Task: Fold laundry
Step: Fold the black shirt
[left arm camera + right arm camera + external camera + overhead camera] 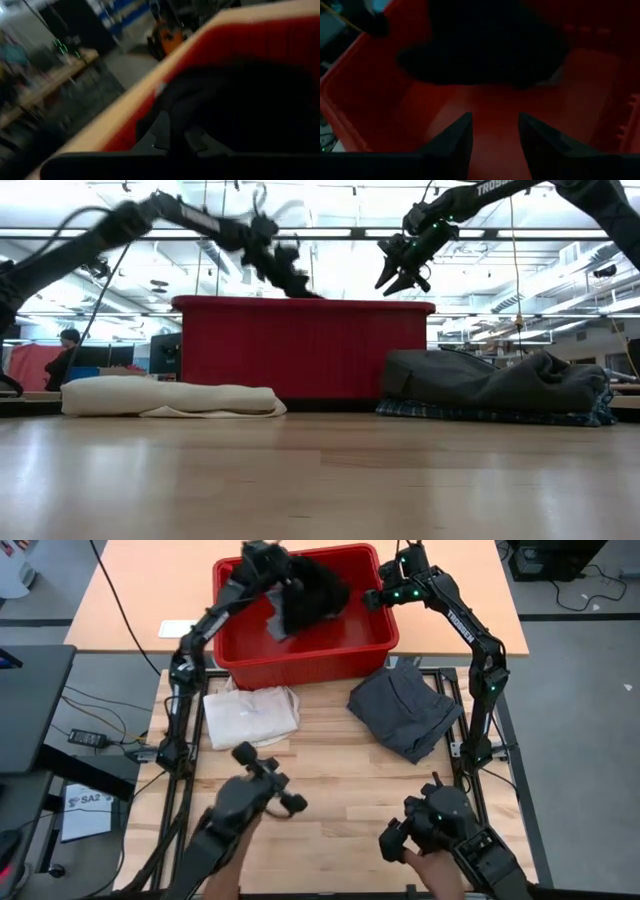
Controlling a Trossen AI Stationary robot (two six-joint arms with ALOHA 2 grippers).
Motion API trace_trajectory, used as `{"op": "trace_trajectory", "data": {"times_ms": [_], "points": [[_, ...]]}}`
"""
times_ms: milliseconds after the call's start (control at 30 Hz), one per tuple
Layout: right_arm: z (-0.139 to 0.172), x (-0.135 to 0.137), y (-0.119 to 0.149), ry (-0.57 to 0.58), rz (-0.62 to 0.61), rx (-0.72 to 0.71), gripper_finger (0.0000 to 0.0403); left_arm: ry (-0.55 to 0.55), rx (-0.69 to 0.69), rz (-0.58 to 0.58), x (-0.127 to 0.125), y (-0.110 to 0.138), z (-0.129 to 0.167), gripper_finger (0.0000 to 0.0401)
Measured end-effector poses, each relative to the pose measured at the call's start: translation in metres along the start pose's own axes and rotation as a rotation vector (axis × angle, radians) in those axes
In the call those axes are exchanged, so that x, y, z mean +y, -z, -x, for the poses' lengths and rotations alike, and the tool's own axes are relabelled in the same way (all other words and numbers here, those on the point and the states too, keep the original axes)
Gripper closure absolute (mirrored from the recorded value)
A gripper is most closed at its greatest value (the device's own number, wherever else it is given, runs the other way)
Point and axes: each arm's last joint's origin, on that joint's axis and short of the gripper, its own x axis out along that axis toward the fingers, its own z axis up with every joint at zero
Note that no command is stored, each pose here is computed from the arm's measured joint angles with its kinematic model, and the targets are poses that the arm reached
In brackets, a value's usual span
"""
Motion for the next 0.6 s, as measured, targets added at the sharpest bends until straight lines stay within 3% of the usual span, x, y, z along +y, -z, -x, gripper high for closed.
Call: {"op": "trace_trajectory", "data": {"times_ms": [233, 400, 600], "points": [[0.04, 0.033, -0.01, -0.041, 0.225, -0.107, 0.0238, 0.007, -0.219, -0.104, 0.002, -0.088, 0.089, 0.0394], [0.073, 0.058, -0.015, -0.067, 0.342, -0.196, 0.023, 0.027, -0.372, -0.089, -0.017, -0.135, 0.14, 0.0393], [0.104, 0.089, -0.011, -0.225, 0.421, -0.228, 0.0197, -0.048, -0.46, -0.085, -0.049, -0.178, 0.197, 0.0392]]}}
